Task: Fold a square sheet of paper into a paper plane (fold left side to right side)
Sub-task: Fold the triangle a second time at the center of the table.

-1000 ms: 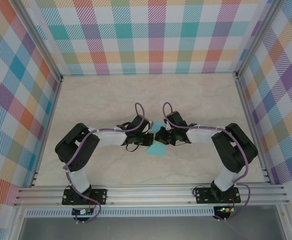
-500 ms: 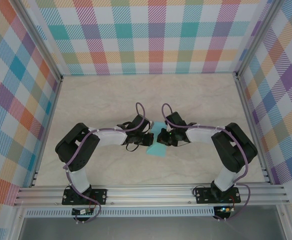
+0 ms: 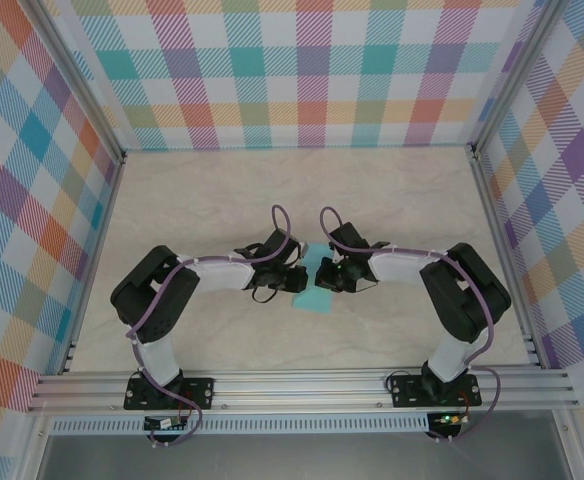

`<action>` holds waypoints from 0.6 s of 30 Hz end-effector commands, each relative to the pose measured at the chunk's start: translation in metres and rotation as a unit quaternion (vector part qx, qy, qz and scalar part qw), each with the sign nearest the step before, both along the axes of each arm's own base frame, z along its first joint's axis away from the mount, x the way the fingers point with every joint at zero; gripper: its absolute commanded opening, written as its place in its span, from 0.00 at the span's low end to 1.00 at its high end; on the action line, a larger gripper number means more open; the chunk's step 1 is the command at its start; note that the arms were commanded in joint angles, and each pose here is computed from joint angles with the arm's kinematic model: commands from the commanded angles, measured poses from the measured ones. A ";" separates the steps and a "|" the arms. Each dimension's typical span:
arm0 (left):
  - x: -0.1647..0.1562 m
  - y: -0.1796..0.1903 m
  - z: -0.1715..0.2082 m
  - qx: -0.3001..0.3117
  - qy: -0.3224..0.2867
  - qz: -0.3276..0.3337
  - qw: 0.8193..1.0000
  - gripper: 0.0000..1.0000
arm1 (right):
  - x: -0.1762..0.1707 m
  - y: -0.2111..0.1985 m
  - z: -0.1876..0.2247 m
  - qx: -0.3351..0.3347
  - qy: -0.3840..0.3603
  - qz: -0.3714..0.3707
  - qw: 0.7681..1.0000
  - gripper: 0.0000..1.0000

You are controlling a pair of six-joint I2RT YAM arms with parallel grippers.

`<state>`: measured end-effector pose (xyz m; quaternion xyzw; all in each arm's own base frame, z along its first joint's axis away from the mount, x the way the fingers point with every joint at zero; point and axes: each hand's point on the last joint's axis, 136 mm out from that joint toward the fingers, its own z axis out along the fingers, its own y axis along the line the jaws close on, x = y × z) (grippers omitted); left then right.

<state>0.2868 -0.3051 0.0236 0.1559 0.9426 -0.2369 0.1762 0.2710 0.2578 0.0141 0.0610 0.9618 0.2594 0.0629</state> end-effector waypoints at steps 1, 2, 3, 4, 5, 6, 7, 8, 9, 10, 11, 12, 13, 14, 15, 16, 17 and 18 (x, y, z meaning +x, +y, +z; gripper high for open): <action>0.000 0.009 0.026 0.002 -0.012 0.006 1.000 0.23 | -0.012 -0.017 -0.020 -0.048 0.037 -0.007 0.998 0.11; 0.000 0.010 0.032 0.001 -0.018 0.007 1.000 0.26 | -0.012 -0.017 -0.020 -0.048 0.038 -0.008 0.998 0.11; 0.000 0.013 0.038 0.002 -0.024 0.010 1.000 0.29 | -0.012 -0.017 -0.020 -0.048 0.038 -0.007 0.998 0.11; -0.001 0.015 0.042 0.002 -0.028 0.011 1.000 0.31 | -0.012 -0.017 -0.019 -0.047 0.037 -0.008 0.998 0.11; -0.002 0.017 0.048 -0.001 -0.033 0.012 0.999 0.32 | -0.012 -0.017 -0.020 -0.048 0.038 -0.007 0.998 0.11; -0.004 0.018 0.052 -0.005 -0.035 0.011 0.999 0.33 | -0.012 -0.017 -0.019 -0.048 0.037 -0.007 0.998 0.11; -0.006 0.018 0.055 -0.009 -0.036 0.009 0.999 0.33 | -0.012 -0.017 -0.019 -0.047 0.038 -0.008 0.998 0.11; -0.009 0.016 0.059 -0.021 -0.034 0.003 0.999 0.33 | -0.013 -0.017 -0.019 -0.047 0.039 -0.007 0.998 0.11; -0.014 0.012 0.062 -0.036 -0.027 -0.006 0.999 0.32 | -0.012 -0.016 -0.019 -0.046 0.038 -0.007 0.998 0.11; -0.019 0.007 0.063 -0.052 -0.019 -0.017 0.998 0.31 | -0.012 -0.016 -0.019 -0.046 0.037 -0.008 0.998 0.11; -0.024 0.002 0.064 -0.071 -0.008 -0.027 0.997 0.28 | -0.012 -0.016 -0.019 -0.045 0.037 -0.007 0.998 0.11; -0.031 -0.004 0.063 -0.089 0.006 -0.038 0.995 0.27 | -0.012 -0.016 -0.018 -0.045 0.037 -0.007 0.998 0.11; -0.035 -0.008 0.063 -0.105 0.015 -0.045 0.993 0.26 | -0.012 -0.016 -0.018 -0.043 0.036 -0.007 0.998 0.11; -0.040 -0.011 0.062 -0.118 0.026 -0.053 0.991 0.24 | -0.012 -0.015 -0.018 -0.042 0.036 -0.007 0.998 0.11; -0.043 -0.014 0.060 -0.128 0.035 -0.059 0.989 0.23 | -0.012 -0.015 -0.018 -0.042 0.036 -0.007 0.998 0.11; -0.046 -0.015 0.057 -0.130 0.041 -0.063 0.989 0.22 | -0.012 -0.015 -0.017 -0.041 0.036 -0.007 0.999 0.11; -0.047 -0.016 0.053 -0.129 0.048 -0.065 0.988 0.21 | -0.012 -0.015 -0.018 -0.042 0.037 -0.006 0.998 0.11; -0.049 -0.015 0.047 -0.126 0.056 -0.066 0.988 0.21 | -0.011 -0.015 -0.017 -0.040 0.036 -0.006 0.999 0.11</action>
